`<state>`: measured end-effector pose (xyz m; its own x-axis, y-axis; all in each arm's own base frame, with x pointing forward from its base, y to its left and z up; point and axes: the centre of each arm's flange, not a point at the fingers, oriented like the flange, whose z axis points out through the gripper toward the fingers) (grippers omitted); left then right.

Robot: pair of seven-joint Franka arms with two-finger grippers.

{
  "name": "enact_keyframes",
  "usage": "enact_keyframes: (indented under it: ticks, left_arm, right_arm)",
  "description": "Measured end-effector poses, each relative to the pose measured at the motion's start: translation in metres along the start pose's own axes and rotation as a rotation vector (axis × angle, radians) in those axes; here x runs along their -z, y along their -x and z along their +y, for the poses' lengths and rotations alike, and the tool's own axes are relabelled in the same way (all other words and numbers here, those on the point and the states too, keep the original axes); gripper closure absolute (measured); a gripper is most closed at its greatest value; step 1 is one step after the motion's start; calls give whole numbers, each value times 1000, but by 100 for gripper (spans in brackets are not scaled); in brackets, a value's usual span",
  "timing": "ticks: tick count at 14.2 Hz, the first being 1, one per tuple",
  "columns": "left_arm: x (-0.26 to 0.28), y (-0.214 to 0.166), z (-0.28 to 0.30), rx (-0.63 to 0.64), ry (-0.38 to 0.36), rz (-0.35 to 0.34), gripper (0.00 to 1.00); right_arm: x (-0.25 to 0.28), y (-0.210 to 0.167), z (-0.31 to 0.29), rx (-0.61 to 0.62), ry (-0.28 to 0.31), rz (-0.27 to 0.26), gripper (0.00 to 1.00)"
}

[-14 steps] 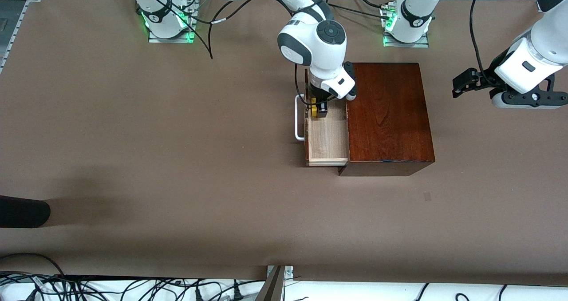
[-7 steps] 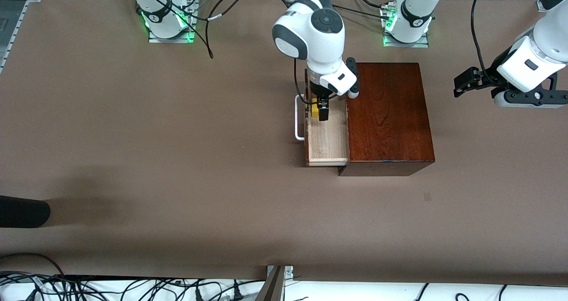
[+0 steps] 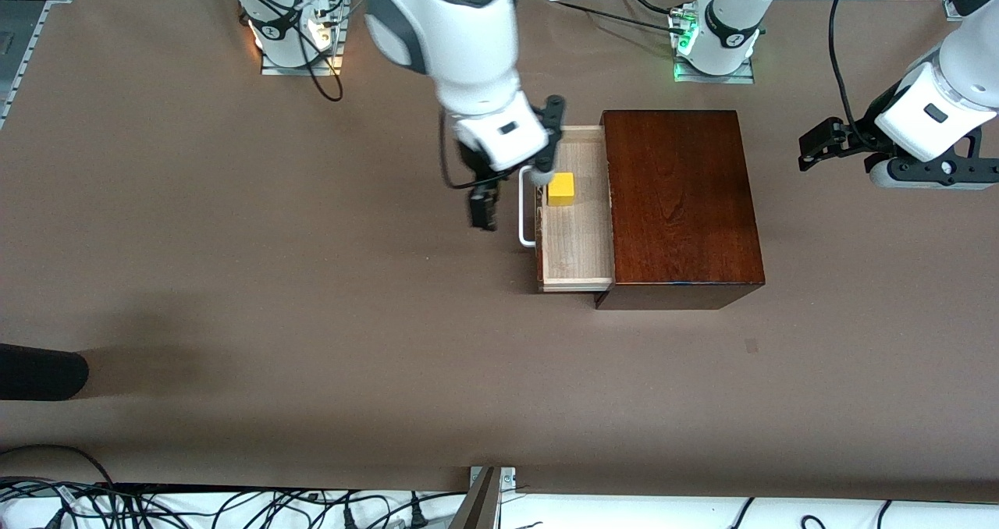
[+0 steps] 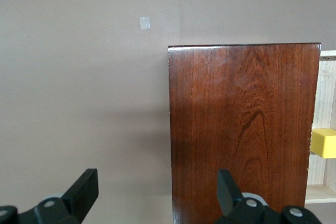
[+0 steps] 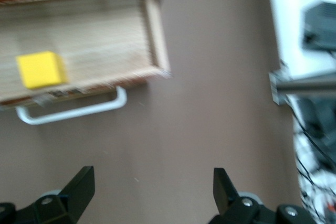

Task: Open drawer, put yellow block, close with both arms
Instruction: 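Raise the right gripper and return it to its rest pose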

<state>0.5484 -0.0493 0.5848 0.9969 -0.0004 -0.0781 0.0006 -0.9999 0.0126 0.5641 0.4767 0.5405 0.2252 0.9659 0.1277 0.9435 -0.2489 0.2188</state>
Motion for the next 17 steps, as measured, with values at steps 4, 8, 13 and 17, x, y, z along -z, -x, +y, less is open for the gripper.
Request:
enact_keyframes:
  ticks: [4,8,13,17]
  left_arm:
    - [2,0,0,0,0,5,0]
    - [3,0,0,-1,0,6,0]
    - [2,0,4,-7,0,5,0]
    - [-8,8,45,-104,0,-79,0]
  right_arm:
    - [21,79,86,-165,2,22,0]
    - [44,166,141,-336,-61,46,0]
    - [82,288,152,-559,-102,24,0]
    - [98,364,136,-775,-141,-43,0]
